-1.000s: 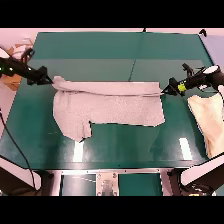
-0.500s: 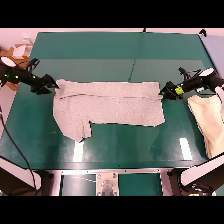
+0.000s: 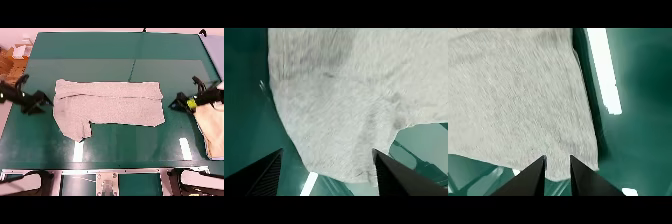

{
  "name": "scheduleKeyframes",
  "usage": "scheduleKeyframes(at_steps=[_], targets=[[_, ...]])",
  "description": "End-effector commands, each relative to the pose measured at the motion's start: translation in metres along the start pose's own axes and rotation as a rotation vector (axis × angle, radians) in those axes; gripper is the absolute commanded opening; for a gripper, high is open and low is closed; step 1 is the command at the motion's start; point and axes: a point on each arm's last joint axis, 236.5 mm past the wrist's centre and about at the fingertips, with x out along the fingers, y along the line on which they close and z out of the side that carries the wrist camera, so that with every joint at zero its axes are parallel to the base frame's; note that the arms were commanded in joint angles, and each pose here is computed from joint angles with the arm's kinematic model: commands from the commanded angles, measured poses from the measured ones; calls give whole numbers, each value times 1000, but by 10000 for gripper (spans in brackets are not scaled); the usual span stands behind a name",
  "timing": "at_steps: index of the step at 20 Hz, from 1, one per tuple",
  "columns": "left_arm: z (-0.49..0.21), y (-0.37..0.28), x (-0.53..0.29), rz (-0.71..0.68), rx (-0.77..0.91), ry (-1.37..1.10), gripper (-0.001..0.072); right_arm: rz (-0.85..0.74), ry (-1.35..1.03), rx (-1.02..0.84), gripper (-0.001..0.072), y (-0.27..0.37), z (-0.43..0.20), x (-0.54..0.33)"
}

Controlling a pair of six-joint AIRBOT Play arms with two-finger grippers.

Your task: Fold the shirts.

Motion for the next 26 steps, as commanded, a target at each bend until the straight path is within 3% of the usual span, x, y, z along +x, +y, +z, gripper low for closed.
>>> scheduleKeyframes(at_steps=[1,5,7,8,9,11,13,14,15,16,18,19,20,21,22,23,26], targets=[[-60,15,35,-17,-87,-76,629,-7,-43,143,287,-24,-55,9],[-77,23,76,-94,-175,-128,629,-5,-46,199,324,-35,-85,29],[-61,13,79,-168,-198,-200,625,35,-69,232,433,-33,-85,41],[-54,10,78,-184,-199,-223,513,66,-90,243,433,-29,-83,46],[-49,7,80,-209,-209,-233,489,91,-109,250,433,-25,-81,52],[-47,3,86,-250,-238,-218,489,102,-141,262,437,-21,-79,62],[-50,3,93,-265,-259,-187,488,100,-164,241,508,-14,-77,70],[-51,1,93,-276,-262,-179,487,93,-178,220,508,-10,-74,73],[-50,-5,91,-298,-251,-181,395,96,-197,211,508,-6,-70,75],[-48,-14,88,-340,-222,-188,158,104,-215,210,507,-1,-66,75],[-46,-30,82,-409,-212,-194,24,116,-234,213,507,5,-62,76],[-45,-34,79,-432,-213,-195,24,118,-232,239,500,5,-62,77],[-45,-37,78,-446,-214,-195,23,119,-232,245,469,5,-62,77],[-45,-39,78,-452,-213,-193,23,118,-235,244,324,5,-61,76],[-46,-40,77,-453,-194,-193,22,118,-238,244,130,5,-60,76],[-46,-42,75,-458,-164,-193,22,118,-239,244,12,5,-60,76],[-43,-56,58,-476,-93,-218,21,99,-206,178,11,4,-66,73]])
